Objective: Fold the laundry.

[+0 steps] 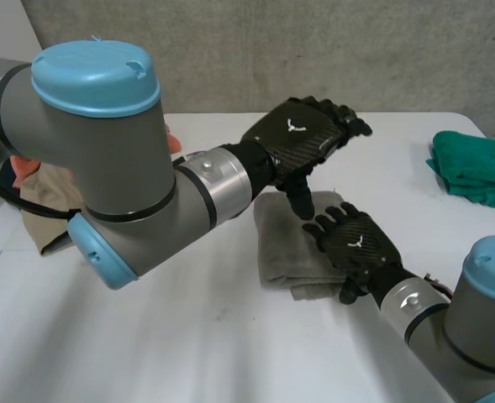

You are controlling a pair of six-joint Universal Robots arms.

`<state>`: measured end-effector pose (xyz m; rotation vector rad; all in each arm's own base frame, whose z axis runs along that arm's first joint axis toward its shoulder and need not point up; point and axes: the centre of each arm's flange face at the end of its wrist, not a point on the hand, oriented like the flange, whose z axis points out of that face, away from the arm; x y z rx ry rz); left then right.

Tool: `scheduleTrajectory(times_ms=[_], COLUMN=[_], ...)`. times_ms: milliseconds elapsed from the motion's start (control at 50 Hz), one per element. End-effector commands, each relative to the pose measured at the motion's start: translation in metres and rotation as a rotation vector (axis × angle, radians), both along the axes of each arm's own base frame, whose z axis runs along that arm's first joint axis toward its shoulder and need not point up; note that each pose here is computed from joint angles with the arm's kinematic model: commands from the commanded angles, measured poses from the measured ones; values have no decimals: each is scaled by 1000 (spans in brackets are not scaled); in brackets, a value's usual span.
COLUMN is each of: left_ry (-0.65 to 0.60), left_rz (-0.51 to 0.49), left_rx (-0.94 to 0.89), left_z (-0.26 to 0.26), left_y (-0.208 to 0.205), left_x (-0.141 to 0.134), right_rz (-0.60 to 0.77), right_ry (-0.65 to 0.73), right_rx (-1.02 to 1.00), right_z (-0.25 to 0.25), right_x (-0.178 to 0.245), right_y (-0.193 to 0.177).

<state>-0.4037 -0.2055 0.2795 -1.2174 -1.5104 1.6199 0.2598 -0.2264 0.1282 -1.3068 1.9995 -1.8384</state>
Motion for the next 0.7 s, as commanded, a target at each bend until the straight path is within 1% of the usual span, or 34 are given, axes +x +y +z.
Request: scheduleTrajectory(times_ms=[20,140,280,480,580,700], left_ry=[-17,-19,-18,-18,-21,-25], left_rz=[-6,-4,-2,1,4,4], left_rx=[24,27,30,30,36,38], left_z=[-7,-8,-8,-8,-10,-12], left_y=[4,3,3,1,0,0], left_x=[0,1,1,2,2,2], right_rz=[1,8,10,58,51,51], right_ry=[-2,34,34,-14,-4,-11], right_rx=[-45,-84,-93,-156,-133,-152], right_z=[-15,-23,-25,-17,-26,-22], right_x=[5,8,11,20,22,22], right_y=[-16,-24,-31,-41,-47,-53])
